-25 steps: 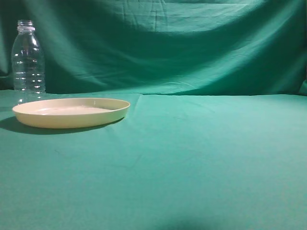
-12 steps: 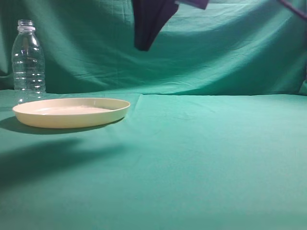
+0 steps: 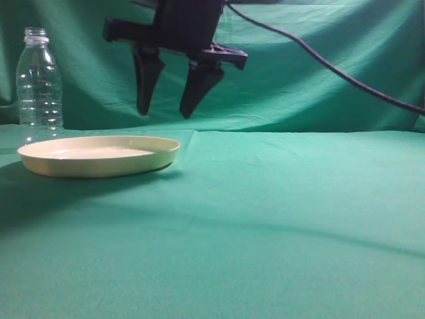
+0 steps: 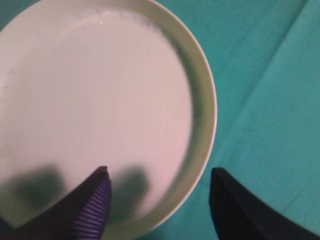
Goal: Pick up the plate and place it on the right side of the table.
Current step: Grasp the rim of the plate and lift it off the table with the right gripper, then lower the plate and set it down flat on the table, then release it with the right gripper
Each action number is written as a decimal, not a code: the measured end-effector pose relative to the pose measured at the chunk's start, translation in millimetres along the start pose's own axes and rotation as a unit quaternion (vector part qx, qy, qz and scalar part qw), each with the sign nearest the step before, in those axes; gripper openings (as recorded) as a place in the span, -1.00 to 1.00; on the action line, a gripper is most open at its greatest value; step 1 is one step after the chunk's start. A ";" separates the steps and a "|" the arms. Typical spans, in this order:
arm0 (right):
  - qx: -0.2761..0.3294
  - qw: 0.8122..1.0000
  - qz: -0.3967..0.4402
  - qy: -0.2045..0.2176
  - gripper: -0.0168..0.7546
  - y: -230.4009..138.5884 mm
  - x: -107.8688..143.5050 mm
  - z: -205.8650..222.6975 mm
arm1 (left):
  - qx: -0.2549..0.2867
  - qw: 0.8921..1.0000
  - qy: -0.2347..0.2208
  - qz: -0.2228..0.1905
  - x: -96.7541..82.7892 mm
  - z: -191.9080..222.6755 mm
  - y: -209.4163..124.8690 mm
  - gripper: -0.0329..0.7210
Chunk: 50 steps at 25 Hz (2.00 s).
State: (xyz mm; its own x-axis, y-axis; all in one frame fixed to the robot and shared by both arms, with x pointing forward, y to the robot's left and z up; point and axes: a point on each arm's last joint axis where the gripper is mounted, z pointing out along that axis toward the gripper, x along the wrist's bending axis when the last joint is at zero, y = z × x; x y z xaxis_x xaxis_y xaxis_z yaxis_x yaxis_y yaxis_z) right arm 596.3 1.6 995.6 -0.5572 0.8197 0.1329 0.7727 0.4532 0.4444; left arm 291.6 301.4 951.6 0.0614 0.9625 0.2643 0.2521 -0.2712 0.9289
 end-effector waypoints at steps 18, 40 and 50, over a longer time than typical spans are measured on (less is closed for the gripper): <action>-0.013 0.999 -0.025 -0.030 0.07 -7.6 -12.5 70.9 | 0.000 1.000 0.000 0.000 0.0 0.0 0.0 -0.91; -0.029 0.994 0.019 -0.102 -0.96 10.3 -42.2 -38.2 | 0.000 1.000 0.000 0.000 0.0 0.0 0.0 -0.91; 0.055 0.981 0.104 -0.155 -0.96 -28.9 -132.0 -68.4 | 0.000 1.000 0.000 0.000 0.0 0.0 0.0 -0.91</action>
State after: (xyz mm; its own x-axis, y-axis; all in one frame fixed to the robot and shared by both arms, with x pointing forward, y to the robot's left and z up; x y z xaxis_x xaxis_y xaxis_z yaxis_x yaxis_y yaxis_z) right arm 626.8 -143.7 1025.8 -0.2781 0.9578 -0.0720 0.8976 0.2858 0.3357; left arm 291.6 301.4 951.6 0.0614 0.9625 0.2643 0.2521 -0.2712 0.9289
